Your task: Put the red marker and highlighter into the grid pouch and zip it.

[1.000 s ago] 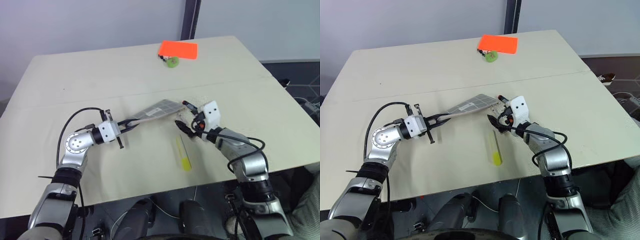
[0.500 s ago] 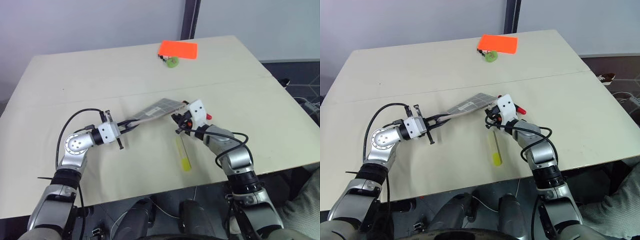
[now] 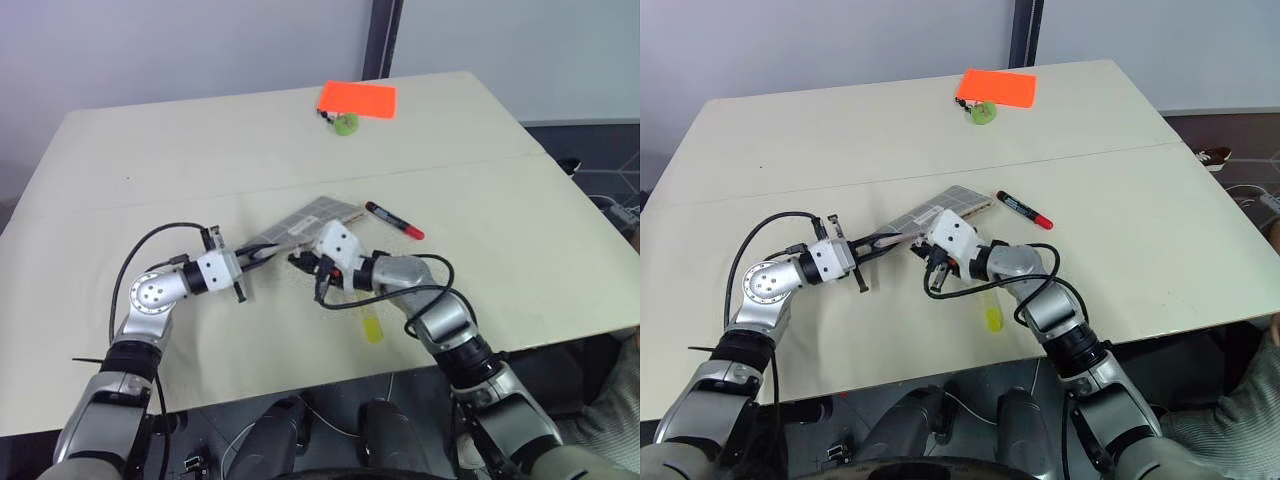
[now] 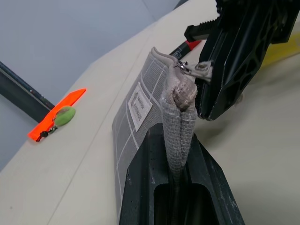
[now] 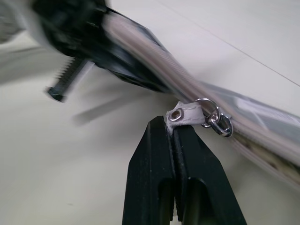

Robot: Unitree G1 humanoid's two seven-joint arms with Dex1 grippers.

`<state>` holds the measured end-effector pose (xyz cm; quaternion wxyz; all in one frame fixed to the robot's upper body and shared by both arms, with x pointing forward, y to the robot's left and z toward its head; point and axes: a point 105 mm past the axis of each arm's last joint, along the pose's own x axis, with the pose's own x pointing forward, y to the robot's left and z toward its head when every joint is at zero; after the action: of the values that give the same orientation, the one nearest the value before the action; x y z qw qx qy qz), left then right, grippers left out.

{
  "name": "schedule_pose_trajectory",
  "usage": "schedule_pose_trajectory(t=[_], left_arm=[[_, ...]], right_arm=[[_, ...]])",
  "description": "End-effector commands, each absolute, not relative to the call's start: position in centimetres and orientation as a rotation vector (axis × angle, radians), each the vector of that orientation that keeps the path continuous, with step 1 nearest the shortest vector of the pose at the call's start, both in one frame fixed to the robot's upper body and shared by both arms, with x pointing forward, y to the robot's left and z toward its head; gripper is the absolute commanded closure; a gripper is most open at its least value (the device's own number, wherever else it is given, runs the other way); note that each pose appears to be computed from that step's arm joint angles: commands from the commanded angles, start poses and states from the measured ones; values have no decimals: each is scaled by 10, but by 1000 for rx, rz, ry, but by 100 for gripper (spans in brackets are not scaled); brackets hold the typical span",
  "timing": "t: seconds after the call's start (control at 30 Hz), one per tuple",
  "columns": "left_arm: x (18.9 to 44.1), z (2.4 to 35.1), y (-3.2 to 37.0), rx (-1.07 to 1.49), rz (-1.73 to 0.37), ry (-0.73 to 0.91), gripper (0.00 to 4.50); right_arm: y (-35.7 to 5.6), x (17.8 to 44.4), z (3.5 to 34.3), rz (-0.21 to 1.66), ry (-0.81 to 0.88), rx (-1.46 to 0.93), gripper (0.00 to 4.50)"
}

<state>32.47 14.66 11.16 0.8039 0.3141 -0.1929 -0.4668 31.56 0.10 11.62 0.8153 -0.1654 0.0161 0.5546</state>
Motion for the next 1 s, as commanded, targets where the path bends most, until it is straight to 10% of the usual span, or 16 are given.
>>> schedule_pose_trajectory(t=[0.03, 0.5, 0.8, 1.0], left_arm=[[324, 119, 149, 696, -984, -443, 450], [326, 116, 147, 722, -970, -449, 450], [327, 118, 152, 730, -924, -452, 450], [330, 117, 156, 726, -899, -450, 450]], right_arm=[[19, 304, 139, 1281, -92, -411, 444], [36, 302, 140, 1407, -144, -560, 444], [-42, 297, 144, 1232, -84, -513, 2], [-108, 287, 165, 940, -114, -160, 2]])
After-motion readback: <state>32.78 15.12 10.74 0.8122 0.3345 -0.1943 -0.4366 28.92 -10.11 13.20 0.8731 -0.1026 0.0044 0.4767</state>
